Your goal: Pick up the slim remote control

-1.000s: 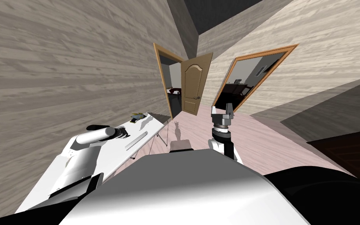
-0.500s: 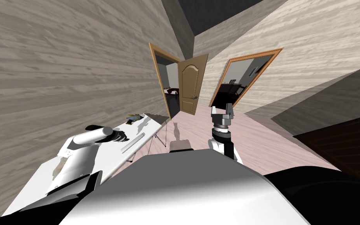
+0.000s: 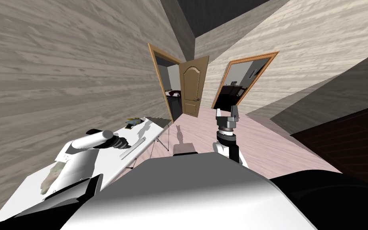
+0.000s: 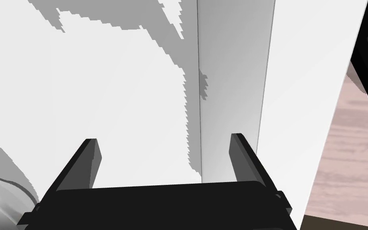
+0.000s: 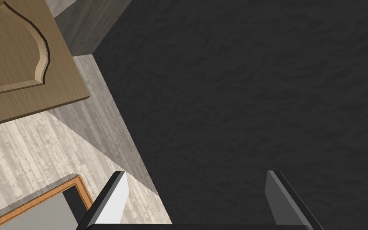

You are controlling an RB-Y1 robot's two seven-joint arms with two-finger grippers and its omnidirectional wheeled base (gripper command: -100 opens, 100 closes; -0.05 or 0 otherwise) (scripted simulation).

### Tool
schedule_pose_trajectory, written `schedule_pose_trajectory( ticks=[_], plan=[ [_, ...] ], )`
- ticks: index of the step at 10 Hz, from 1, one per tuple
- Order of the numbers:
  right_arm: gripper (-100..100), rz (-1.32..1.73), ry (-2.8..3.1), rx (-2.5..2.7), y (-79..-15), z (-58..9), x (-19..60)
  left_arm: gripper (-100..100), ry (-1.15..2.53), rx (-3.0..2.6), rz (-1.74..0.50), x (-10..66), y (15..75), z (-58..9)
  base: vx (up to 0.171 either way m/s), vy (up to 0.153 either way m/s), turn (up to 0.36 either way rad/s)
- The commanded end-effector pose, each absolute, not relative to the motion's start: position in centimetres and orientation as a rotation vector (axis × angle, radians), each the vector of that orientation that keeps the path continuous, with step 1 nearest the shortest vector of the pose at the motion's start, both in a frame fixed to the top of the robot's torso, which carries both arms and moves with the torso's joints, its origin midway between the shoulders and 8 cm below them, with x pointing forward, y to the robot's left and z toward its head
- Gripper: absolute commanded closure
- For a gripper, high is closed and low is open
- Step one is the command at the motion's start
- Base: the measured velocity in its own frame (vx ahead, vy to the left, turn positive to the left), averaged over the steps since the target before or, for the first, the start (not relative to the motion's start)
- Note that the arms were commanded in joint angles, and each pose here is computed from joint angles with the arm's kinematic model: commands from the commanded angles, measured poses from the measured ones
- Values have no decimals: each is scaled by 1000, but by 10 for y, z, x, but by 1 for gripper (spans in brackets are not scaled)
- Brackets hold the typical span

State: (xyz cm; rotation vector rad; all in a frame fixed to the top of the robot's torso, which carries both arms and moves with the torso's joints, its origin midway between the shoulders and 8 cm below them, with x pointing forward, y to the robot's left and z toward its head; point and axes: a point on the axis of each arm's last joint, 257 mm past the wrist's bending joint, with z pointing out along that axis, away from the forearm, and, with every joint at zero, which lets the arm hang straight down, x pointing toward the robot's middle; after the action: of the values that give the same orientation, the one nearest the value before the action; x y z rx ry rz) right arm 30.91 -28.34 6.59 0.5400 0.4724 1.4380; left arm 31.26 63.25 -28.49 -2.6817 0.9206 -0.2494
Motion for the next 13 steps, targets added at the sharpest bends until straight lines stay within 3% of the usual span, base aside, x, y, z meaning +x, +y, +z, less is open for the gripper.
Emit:
schedule_pose_trajectory(
  ticks=[1,10,11,12,13],
  plan=[
    [0,1438,472,540,-283,66,309,-100,894,-2759,-201,298,627,-295,-2,-5,-140],
    [0,1438,473,540,-283,66,309,-100,810,-3022,9,239,602,-324,10,24,-85],
    [0,1438,473,540,-283,66,309,0,808,-3027,14,238,601,-325,1,5,2],
    [0,1438,472,540,-283,66,309,-100,809,-3026,13,238,600,-337,3,6,2],
    [0,1438,472,540,-283,66,309,-100,809,-3025,14,238,599,-342,5,4,1]
  ],
)
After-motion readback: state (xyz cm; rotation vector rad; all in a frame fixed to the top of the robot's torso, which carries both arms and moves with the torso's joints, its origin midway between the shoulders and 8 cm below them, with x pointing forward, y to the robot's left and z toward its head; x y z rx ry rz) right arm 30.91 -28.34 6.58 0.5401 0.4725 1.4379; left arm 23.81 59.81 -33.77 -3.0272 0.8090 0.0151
